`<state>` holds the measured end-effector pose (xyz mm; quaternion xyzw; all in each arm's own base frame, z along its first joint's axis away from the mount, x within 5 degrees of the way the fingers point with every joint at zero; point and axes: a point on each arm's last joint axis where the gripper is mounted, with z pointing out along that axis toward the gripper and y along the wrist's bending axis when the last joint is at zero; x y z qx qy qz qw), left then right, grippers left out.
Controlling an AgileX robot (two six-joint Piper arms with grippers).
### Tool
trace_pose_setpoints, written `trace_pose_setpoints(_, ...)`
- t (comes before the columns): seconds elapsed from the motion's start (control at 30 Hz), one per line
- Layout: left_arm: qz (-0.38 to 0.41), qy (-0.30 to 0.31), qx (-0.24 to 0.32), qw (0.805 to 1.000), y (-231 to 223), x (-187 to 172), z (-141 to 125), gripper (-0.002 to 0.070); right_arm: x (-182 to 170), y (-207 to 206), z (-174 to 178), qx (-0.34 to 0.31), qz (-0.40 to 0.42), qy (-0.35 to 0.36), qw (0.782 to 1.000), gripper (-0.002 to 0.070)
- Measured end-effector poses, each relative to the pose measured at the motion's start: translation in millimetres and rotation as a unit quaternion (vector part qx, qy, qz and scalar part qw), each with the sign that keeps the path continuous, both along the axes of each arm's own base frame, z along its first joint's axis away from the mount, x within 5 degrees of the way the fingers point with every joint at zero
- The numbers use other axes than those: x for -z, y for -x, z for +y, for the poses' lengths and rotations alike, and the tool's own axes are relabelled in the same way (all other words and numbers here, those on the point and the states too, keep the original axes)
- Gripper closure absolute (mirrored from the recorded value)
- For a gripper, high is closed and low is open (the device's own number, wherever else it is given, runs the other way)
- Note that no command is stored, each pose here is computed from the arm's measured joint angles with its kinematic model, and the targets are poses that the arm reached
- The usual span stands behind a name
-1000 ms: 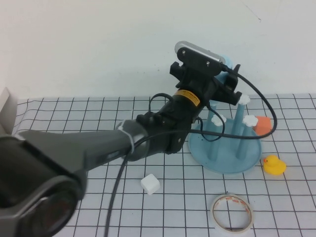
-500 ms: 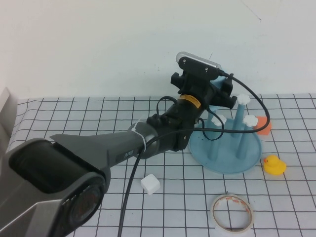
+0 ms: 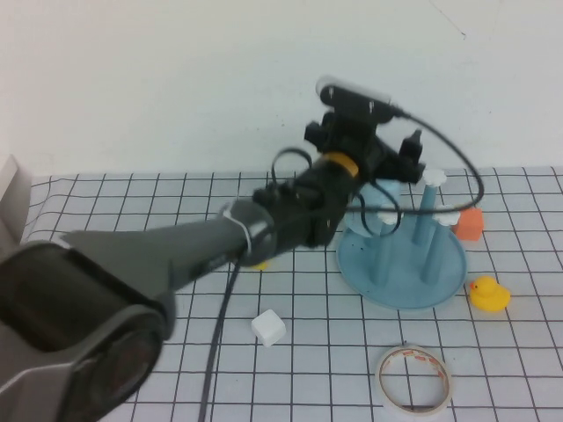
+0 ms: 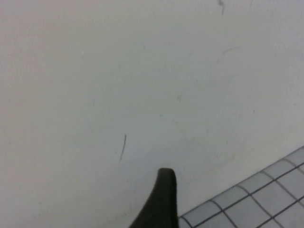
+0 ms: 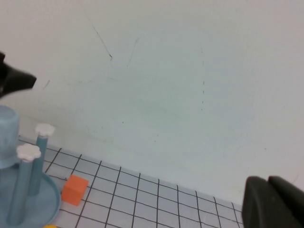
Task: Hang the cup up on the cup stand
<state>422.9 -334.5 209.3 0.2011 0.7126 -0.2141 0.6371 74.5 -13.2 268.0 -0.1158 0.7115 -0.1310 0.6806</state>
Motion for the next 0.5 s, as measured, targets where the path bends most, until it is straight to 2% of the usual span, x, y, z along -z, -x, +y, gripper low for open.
trace_pose_setpoints(0.07,0.001,0.005,0.003,1.000,4,-22,3,0.0028,0,0,0,-0.001,0.000,0.000,1.000,0.0678)
trace_pose_setpoints(0.17,0.007,0.015,0.012,1.000,16,-67,10,0.0174,0,0,2,-0.010,-0.002,0.000,1.000,0.0678)
trace_pose_setpoints(0.23,0.013,0.010,0.023,1.000,28,-97,17,0.0328,-1,0,4,-0.022,-0.005,-0.001,1.000,0.0678)
trace_pose_setpoints(0.27,0.016,-0.001,0.034,0.999,40,-123,25,0.0486,-2,0,6,-0.035,-0.008,-0.001,0.999,0.0678)
trace_pose_setpoints(0.3,0.014,-0.012,0.041,0.999,47,-136,29,0.0551,-2,0,8,-0.044,-0.011,-0.001,0.999,0.0678)
trace_pose_setpoints(0.37,-0.006,-0.054,0.062,0.997,68,-173,43,0.0641,-3,1,14,-0.078,-0.019,-0.003,0.997,0.0678)
trace_pose_setpoints(0.5,-0.053,-0.093,0.078,0.991,105,-228,71,0.0667,-7,3,27,-0.151,-0.036,-0.005,0.988,0.0678)
